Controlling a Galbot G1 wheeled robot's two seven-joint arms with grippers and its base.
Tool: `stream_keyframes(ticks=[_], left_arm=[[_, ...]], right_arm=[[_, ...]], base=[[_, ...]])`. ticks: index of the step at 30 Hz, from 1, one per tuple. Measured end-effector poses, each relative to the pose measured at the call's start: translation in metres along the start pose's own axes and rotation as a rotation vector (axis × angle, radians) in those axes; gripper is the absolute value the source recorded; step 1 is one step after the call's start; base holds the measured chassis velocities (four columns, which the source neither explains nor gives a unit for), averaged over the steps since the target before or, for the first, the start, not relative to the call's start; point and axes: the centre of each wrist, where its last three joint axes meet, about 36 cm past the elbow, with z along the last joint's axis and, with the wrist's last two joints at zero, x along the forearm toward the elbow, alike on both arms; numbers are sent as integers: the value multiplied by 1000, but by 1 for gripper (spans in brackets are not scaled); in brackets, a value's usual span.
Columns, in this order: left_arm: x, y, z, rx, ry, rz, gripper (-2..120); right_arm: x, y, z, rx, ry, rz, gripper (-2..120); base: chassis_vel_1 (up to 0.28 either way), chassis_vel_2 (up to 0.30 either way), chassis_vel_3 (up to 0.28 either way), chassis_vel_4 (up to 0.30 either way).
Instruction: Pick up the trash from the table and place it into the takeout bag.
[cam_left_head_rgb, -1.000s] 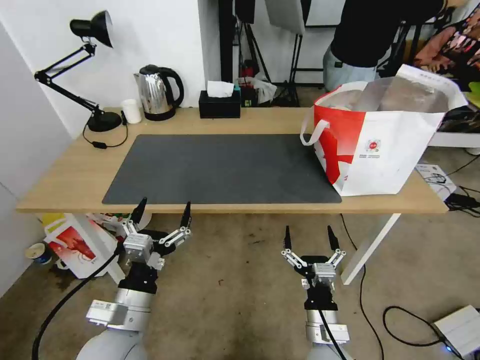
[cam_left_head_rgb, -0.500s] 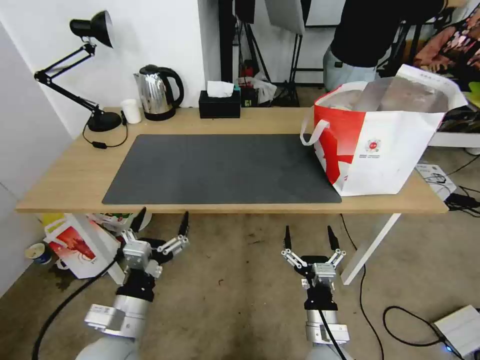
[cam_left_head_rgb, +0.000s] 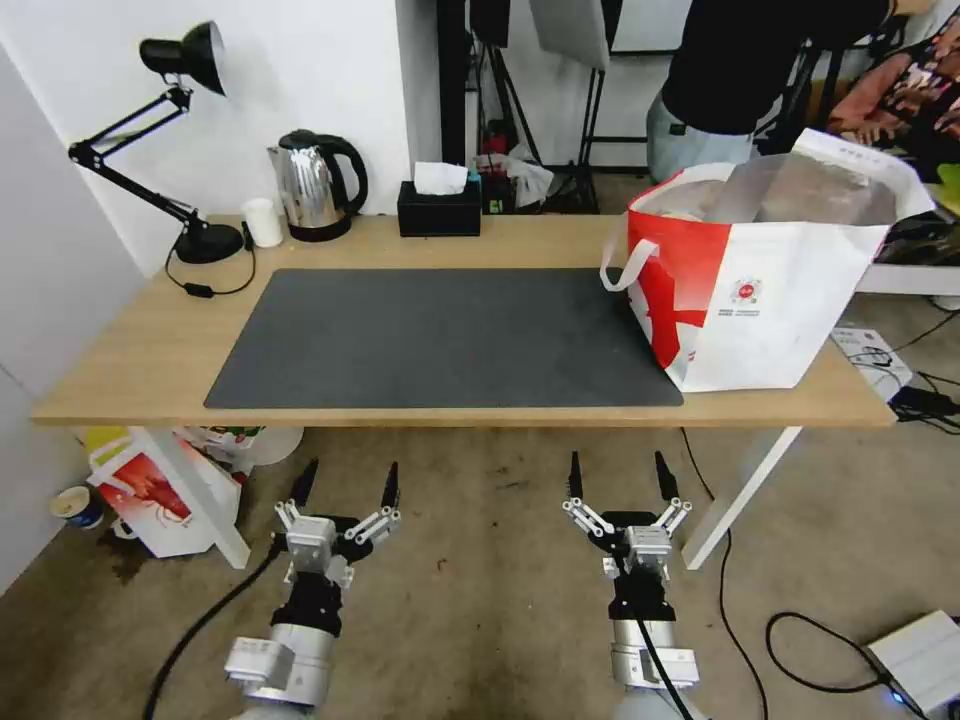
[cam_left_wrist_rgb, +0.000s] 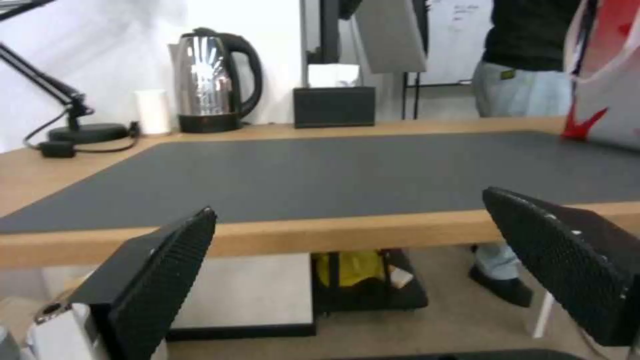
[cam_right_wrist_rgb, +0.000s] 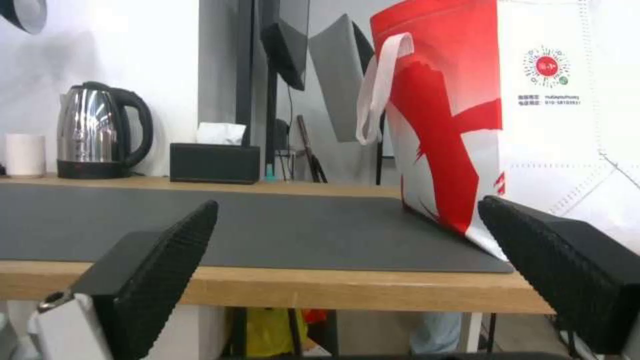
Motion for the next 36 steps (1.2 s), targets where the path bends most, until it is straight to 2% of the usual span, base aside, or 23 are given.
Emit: stream_keyframes(ticks=[4,11,17,21,36], left_arm=[[2,-3,5,-3,6,-59,100],[5,-3,12,-12,8,-115,100],[2,-2,13,-4,-27,-134,100],[-3,1,5,7,-64,-144,100],[-8,3,-6,16,-100,-145,100]], right_arm=[[0,0,0,0,0,0,100],[0,0,0,0,0,0,100],[0,0,0,0,0,0,100],[0,0,0,0,0,0,100],[0,0,0,0,0,0,100]], base=[[0,0,0,0],[0,0,0,0],[0,0,0,0],[0,0,0,0],[0,0,0,0]])
